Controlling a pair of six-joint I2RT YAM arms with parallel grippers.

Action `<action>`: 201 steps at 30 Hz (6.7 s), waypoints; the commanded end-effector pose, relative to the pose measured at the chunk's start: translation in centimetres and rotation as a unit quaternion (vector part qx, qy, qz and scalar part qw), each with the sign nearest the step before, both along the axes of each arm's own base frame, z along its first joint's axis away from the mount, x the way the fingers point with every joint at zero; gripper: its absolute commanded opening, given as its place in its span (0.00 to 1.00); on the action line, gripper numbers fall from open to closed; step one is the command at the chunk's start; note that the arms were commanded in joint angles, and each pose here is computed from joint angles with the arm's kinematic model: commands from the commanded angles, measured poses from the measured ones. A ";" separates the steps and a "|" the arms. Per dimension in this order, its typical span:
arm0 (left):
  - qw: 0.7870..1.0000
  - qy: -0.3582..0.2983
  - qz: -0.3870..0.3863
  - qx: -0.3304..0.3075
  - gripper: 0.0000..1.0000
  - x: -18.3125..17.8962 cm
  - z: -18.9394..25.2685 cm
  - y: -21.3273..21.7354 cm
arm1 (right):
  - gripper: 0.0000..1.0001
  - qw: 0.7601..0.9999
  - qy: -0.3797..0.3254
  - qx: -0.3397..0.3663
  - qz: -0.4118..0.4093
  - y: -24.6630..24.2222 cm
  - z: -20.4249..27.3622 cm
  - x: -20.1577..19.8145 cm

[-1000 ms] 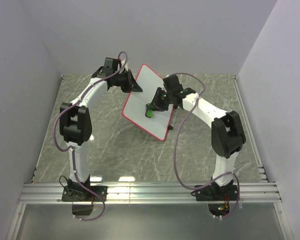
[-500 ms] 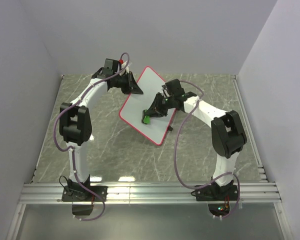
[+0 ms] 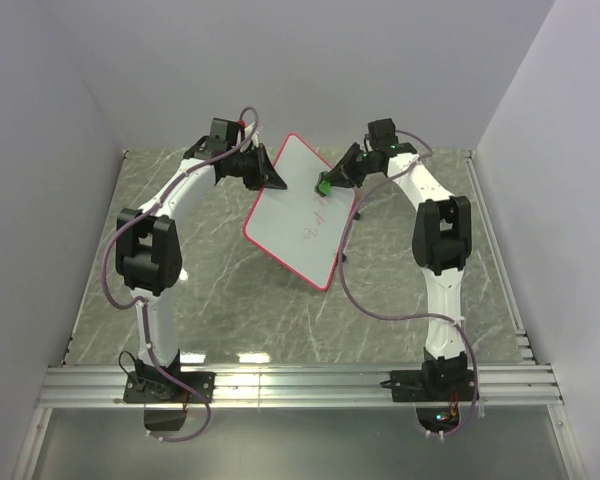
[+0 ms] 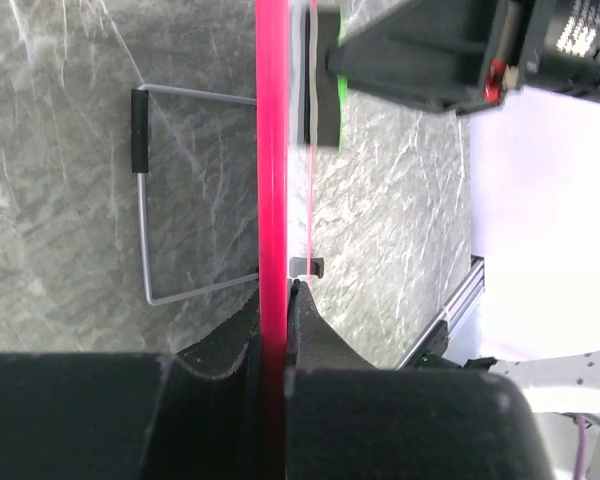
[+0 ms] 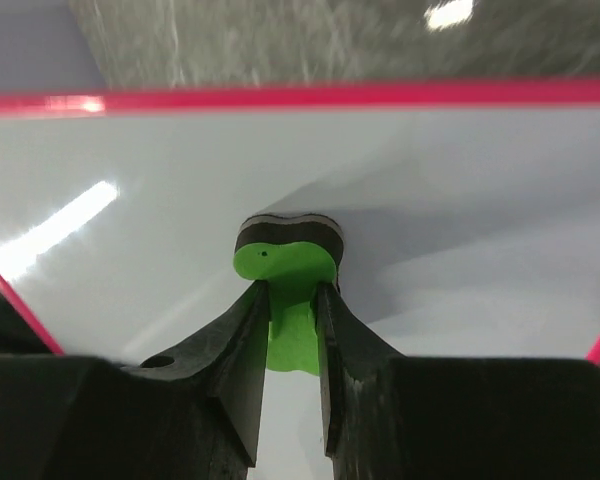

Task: Erase the whiteboard

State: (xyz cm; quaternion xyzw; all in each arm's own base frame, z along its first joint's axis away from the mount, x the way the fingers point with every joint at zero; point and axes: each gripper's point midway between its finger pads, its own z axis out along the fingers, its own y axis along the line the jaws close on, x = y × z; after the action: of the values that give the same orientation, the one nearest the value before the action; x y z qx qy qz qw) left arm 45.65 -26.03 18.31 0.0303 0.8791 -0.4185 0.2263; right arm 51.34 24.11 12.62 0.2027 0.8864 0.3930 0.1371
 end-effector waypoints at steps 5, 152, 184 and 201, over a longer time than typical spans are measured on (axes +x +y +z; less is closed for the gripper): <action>0.997 0.010 -0.033 0.069 0.00 -3.4 -1.9 -0.9 | 0.00 0.996 0.044 -0.070 0.016 2.5 -7.2 -3.8; 0.995 -0.019 -0.052 0.078 0.00 -3.7 -0.3 -0.6 | 0.00 0.989 0.052 -0.126 0.065 0.1 -7.7 -10.2; 0.996 -0.024 -0.007 0.083 0.47 -0.6 -0.2 0.9 | 0.80 0.947 0.111 -0.301 -0.011 -14.2 -9.2 -17.9; 0.993 -0.075 0.068 0.063 0.77 1.6 5.7 6.4 | 0.81 0.956 0.026 -0.293 -0.018 -13.9 -2.2 -14.8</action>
State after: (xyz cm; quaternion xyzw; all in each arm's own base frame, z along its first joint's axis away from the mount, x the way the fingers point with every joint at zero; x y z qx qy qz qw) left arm 46.15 -22.11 17.36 0.0243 0.9115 -0.3346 0.2381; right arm 35.18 10.37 6.23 0.1920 0.9697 0.0941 0.1181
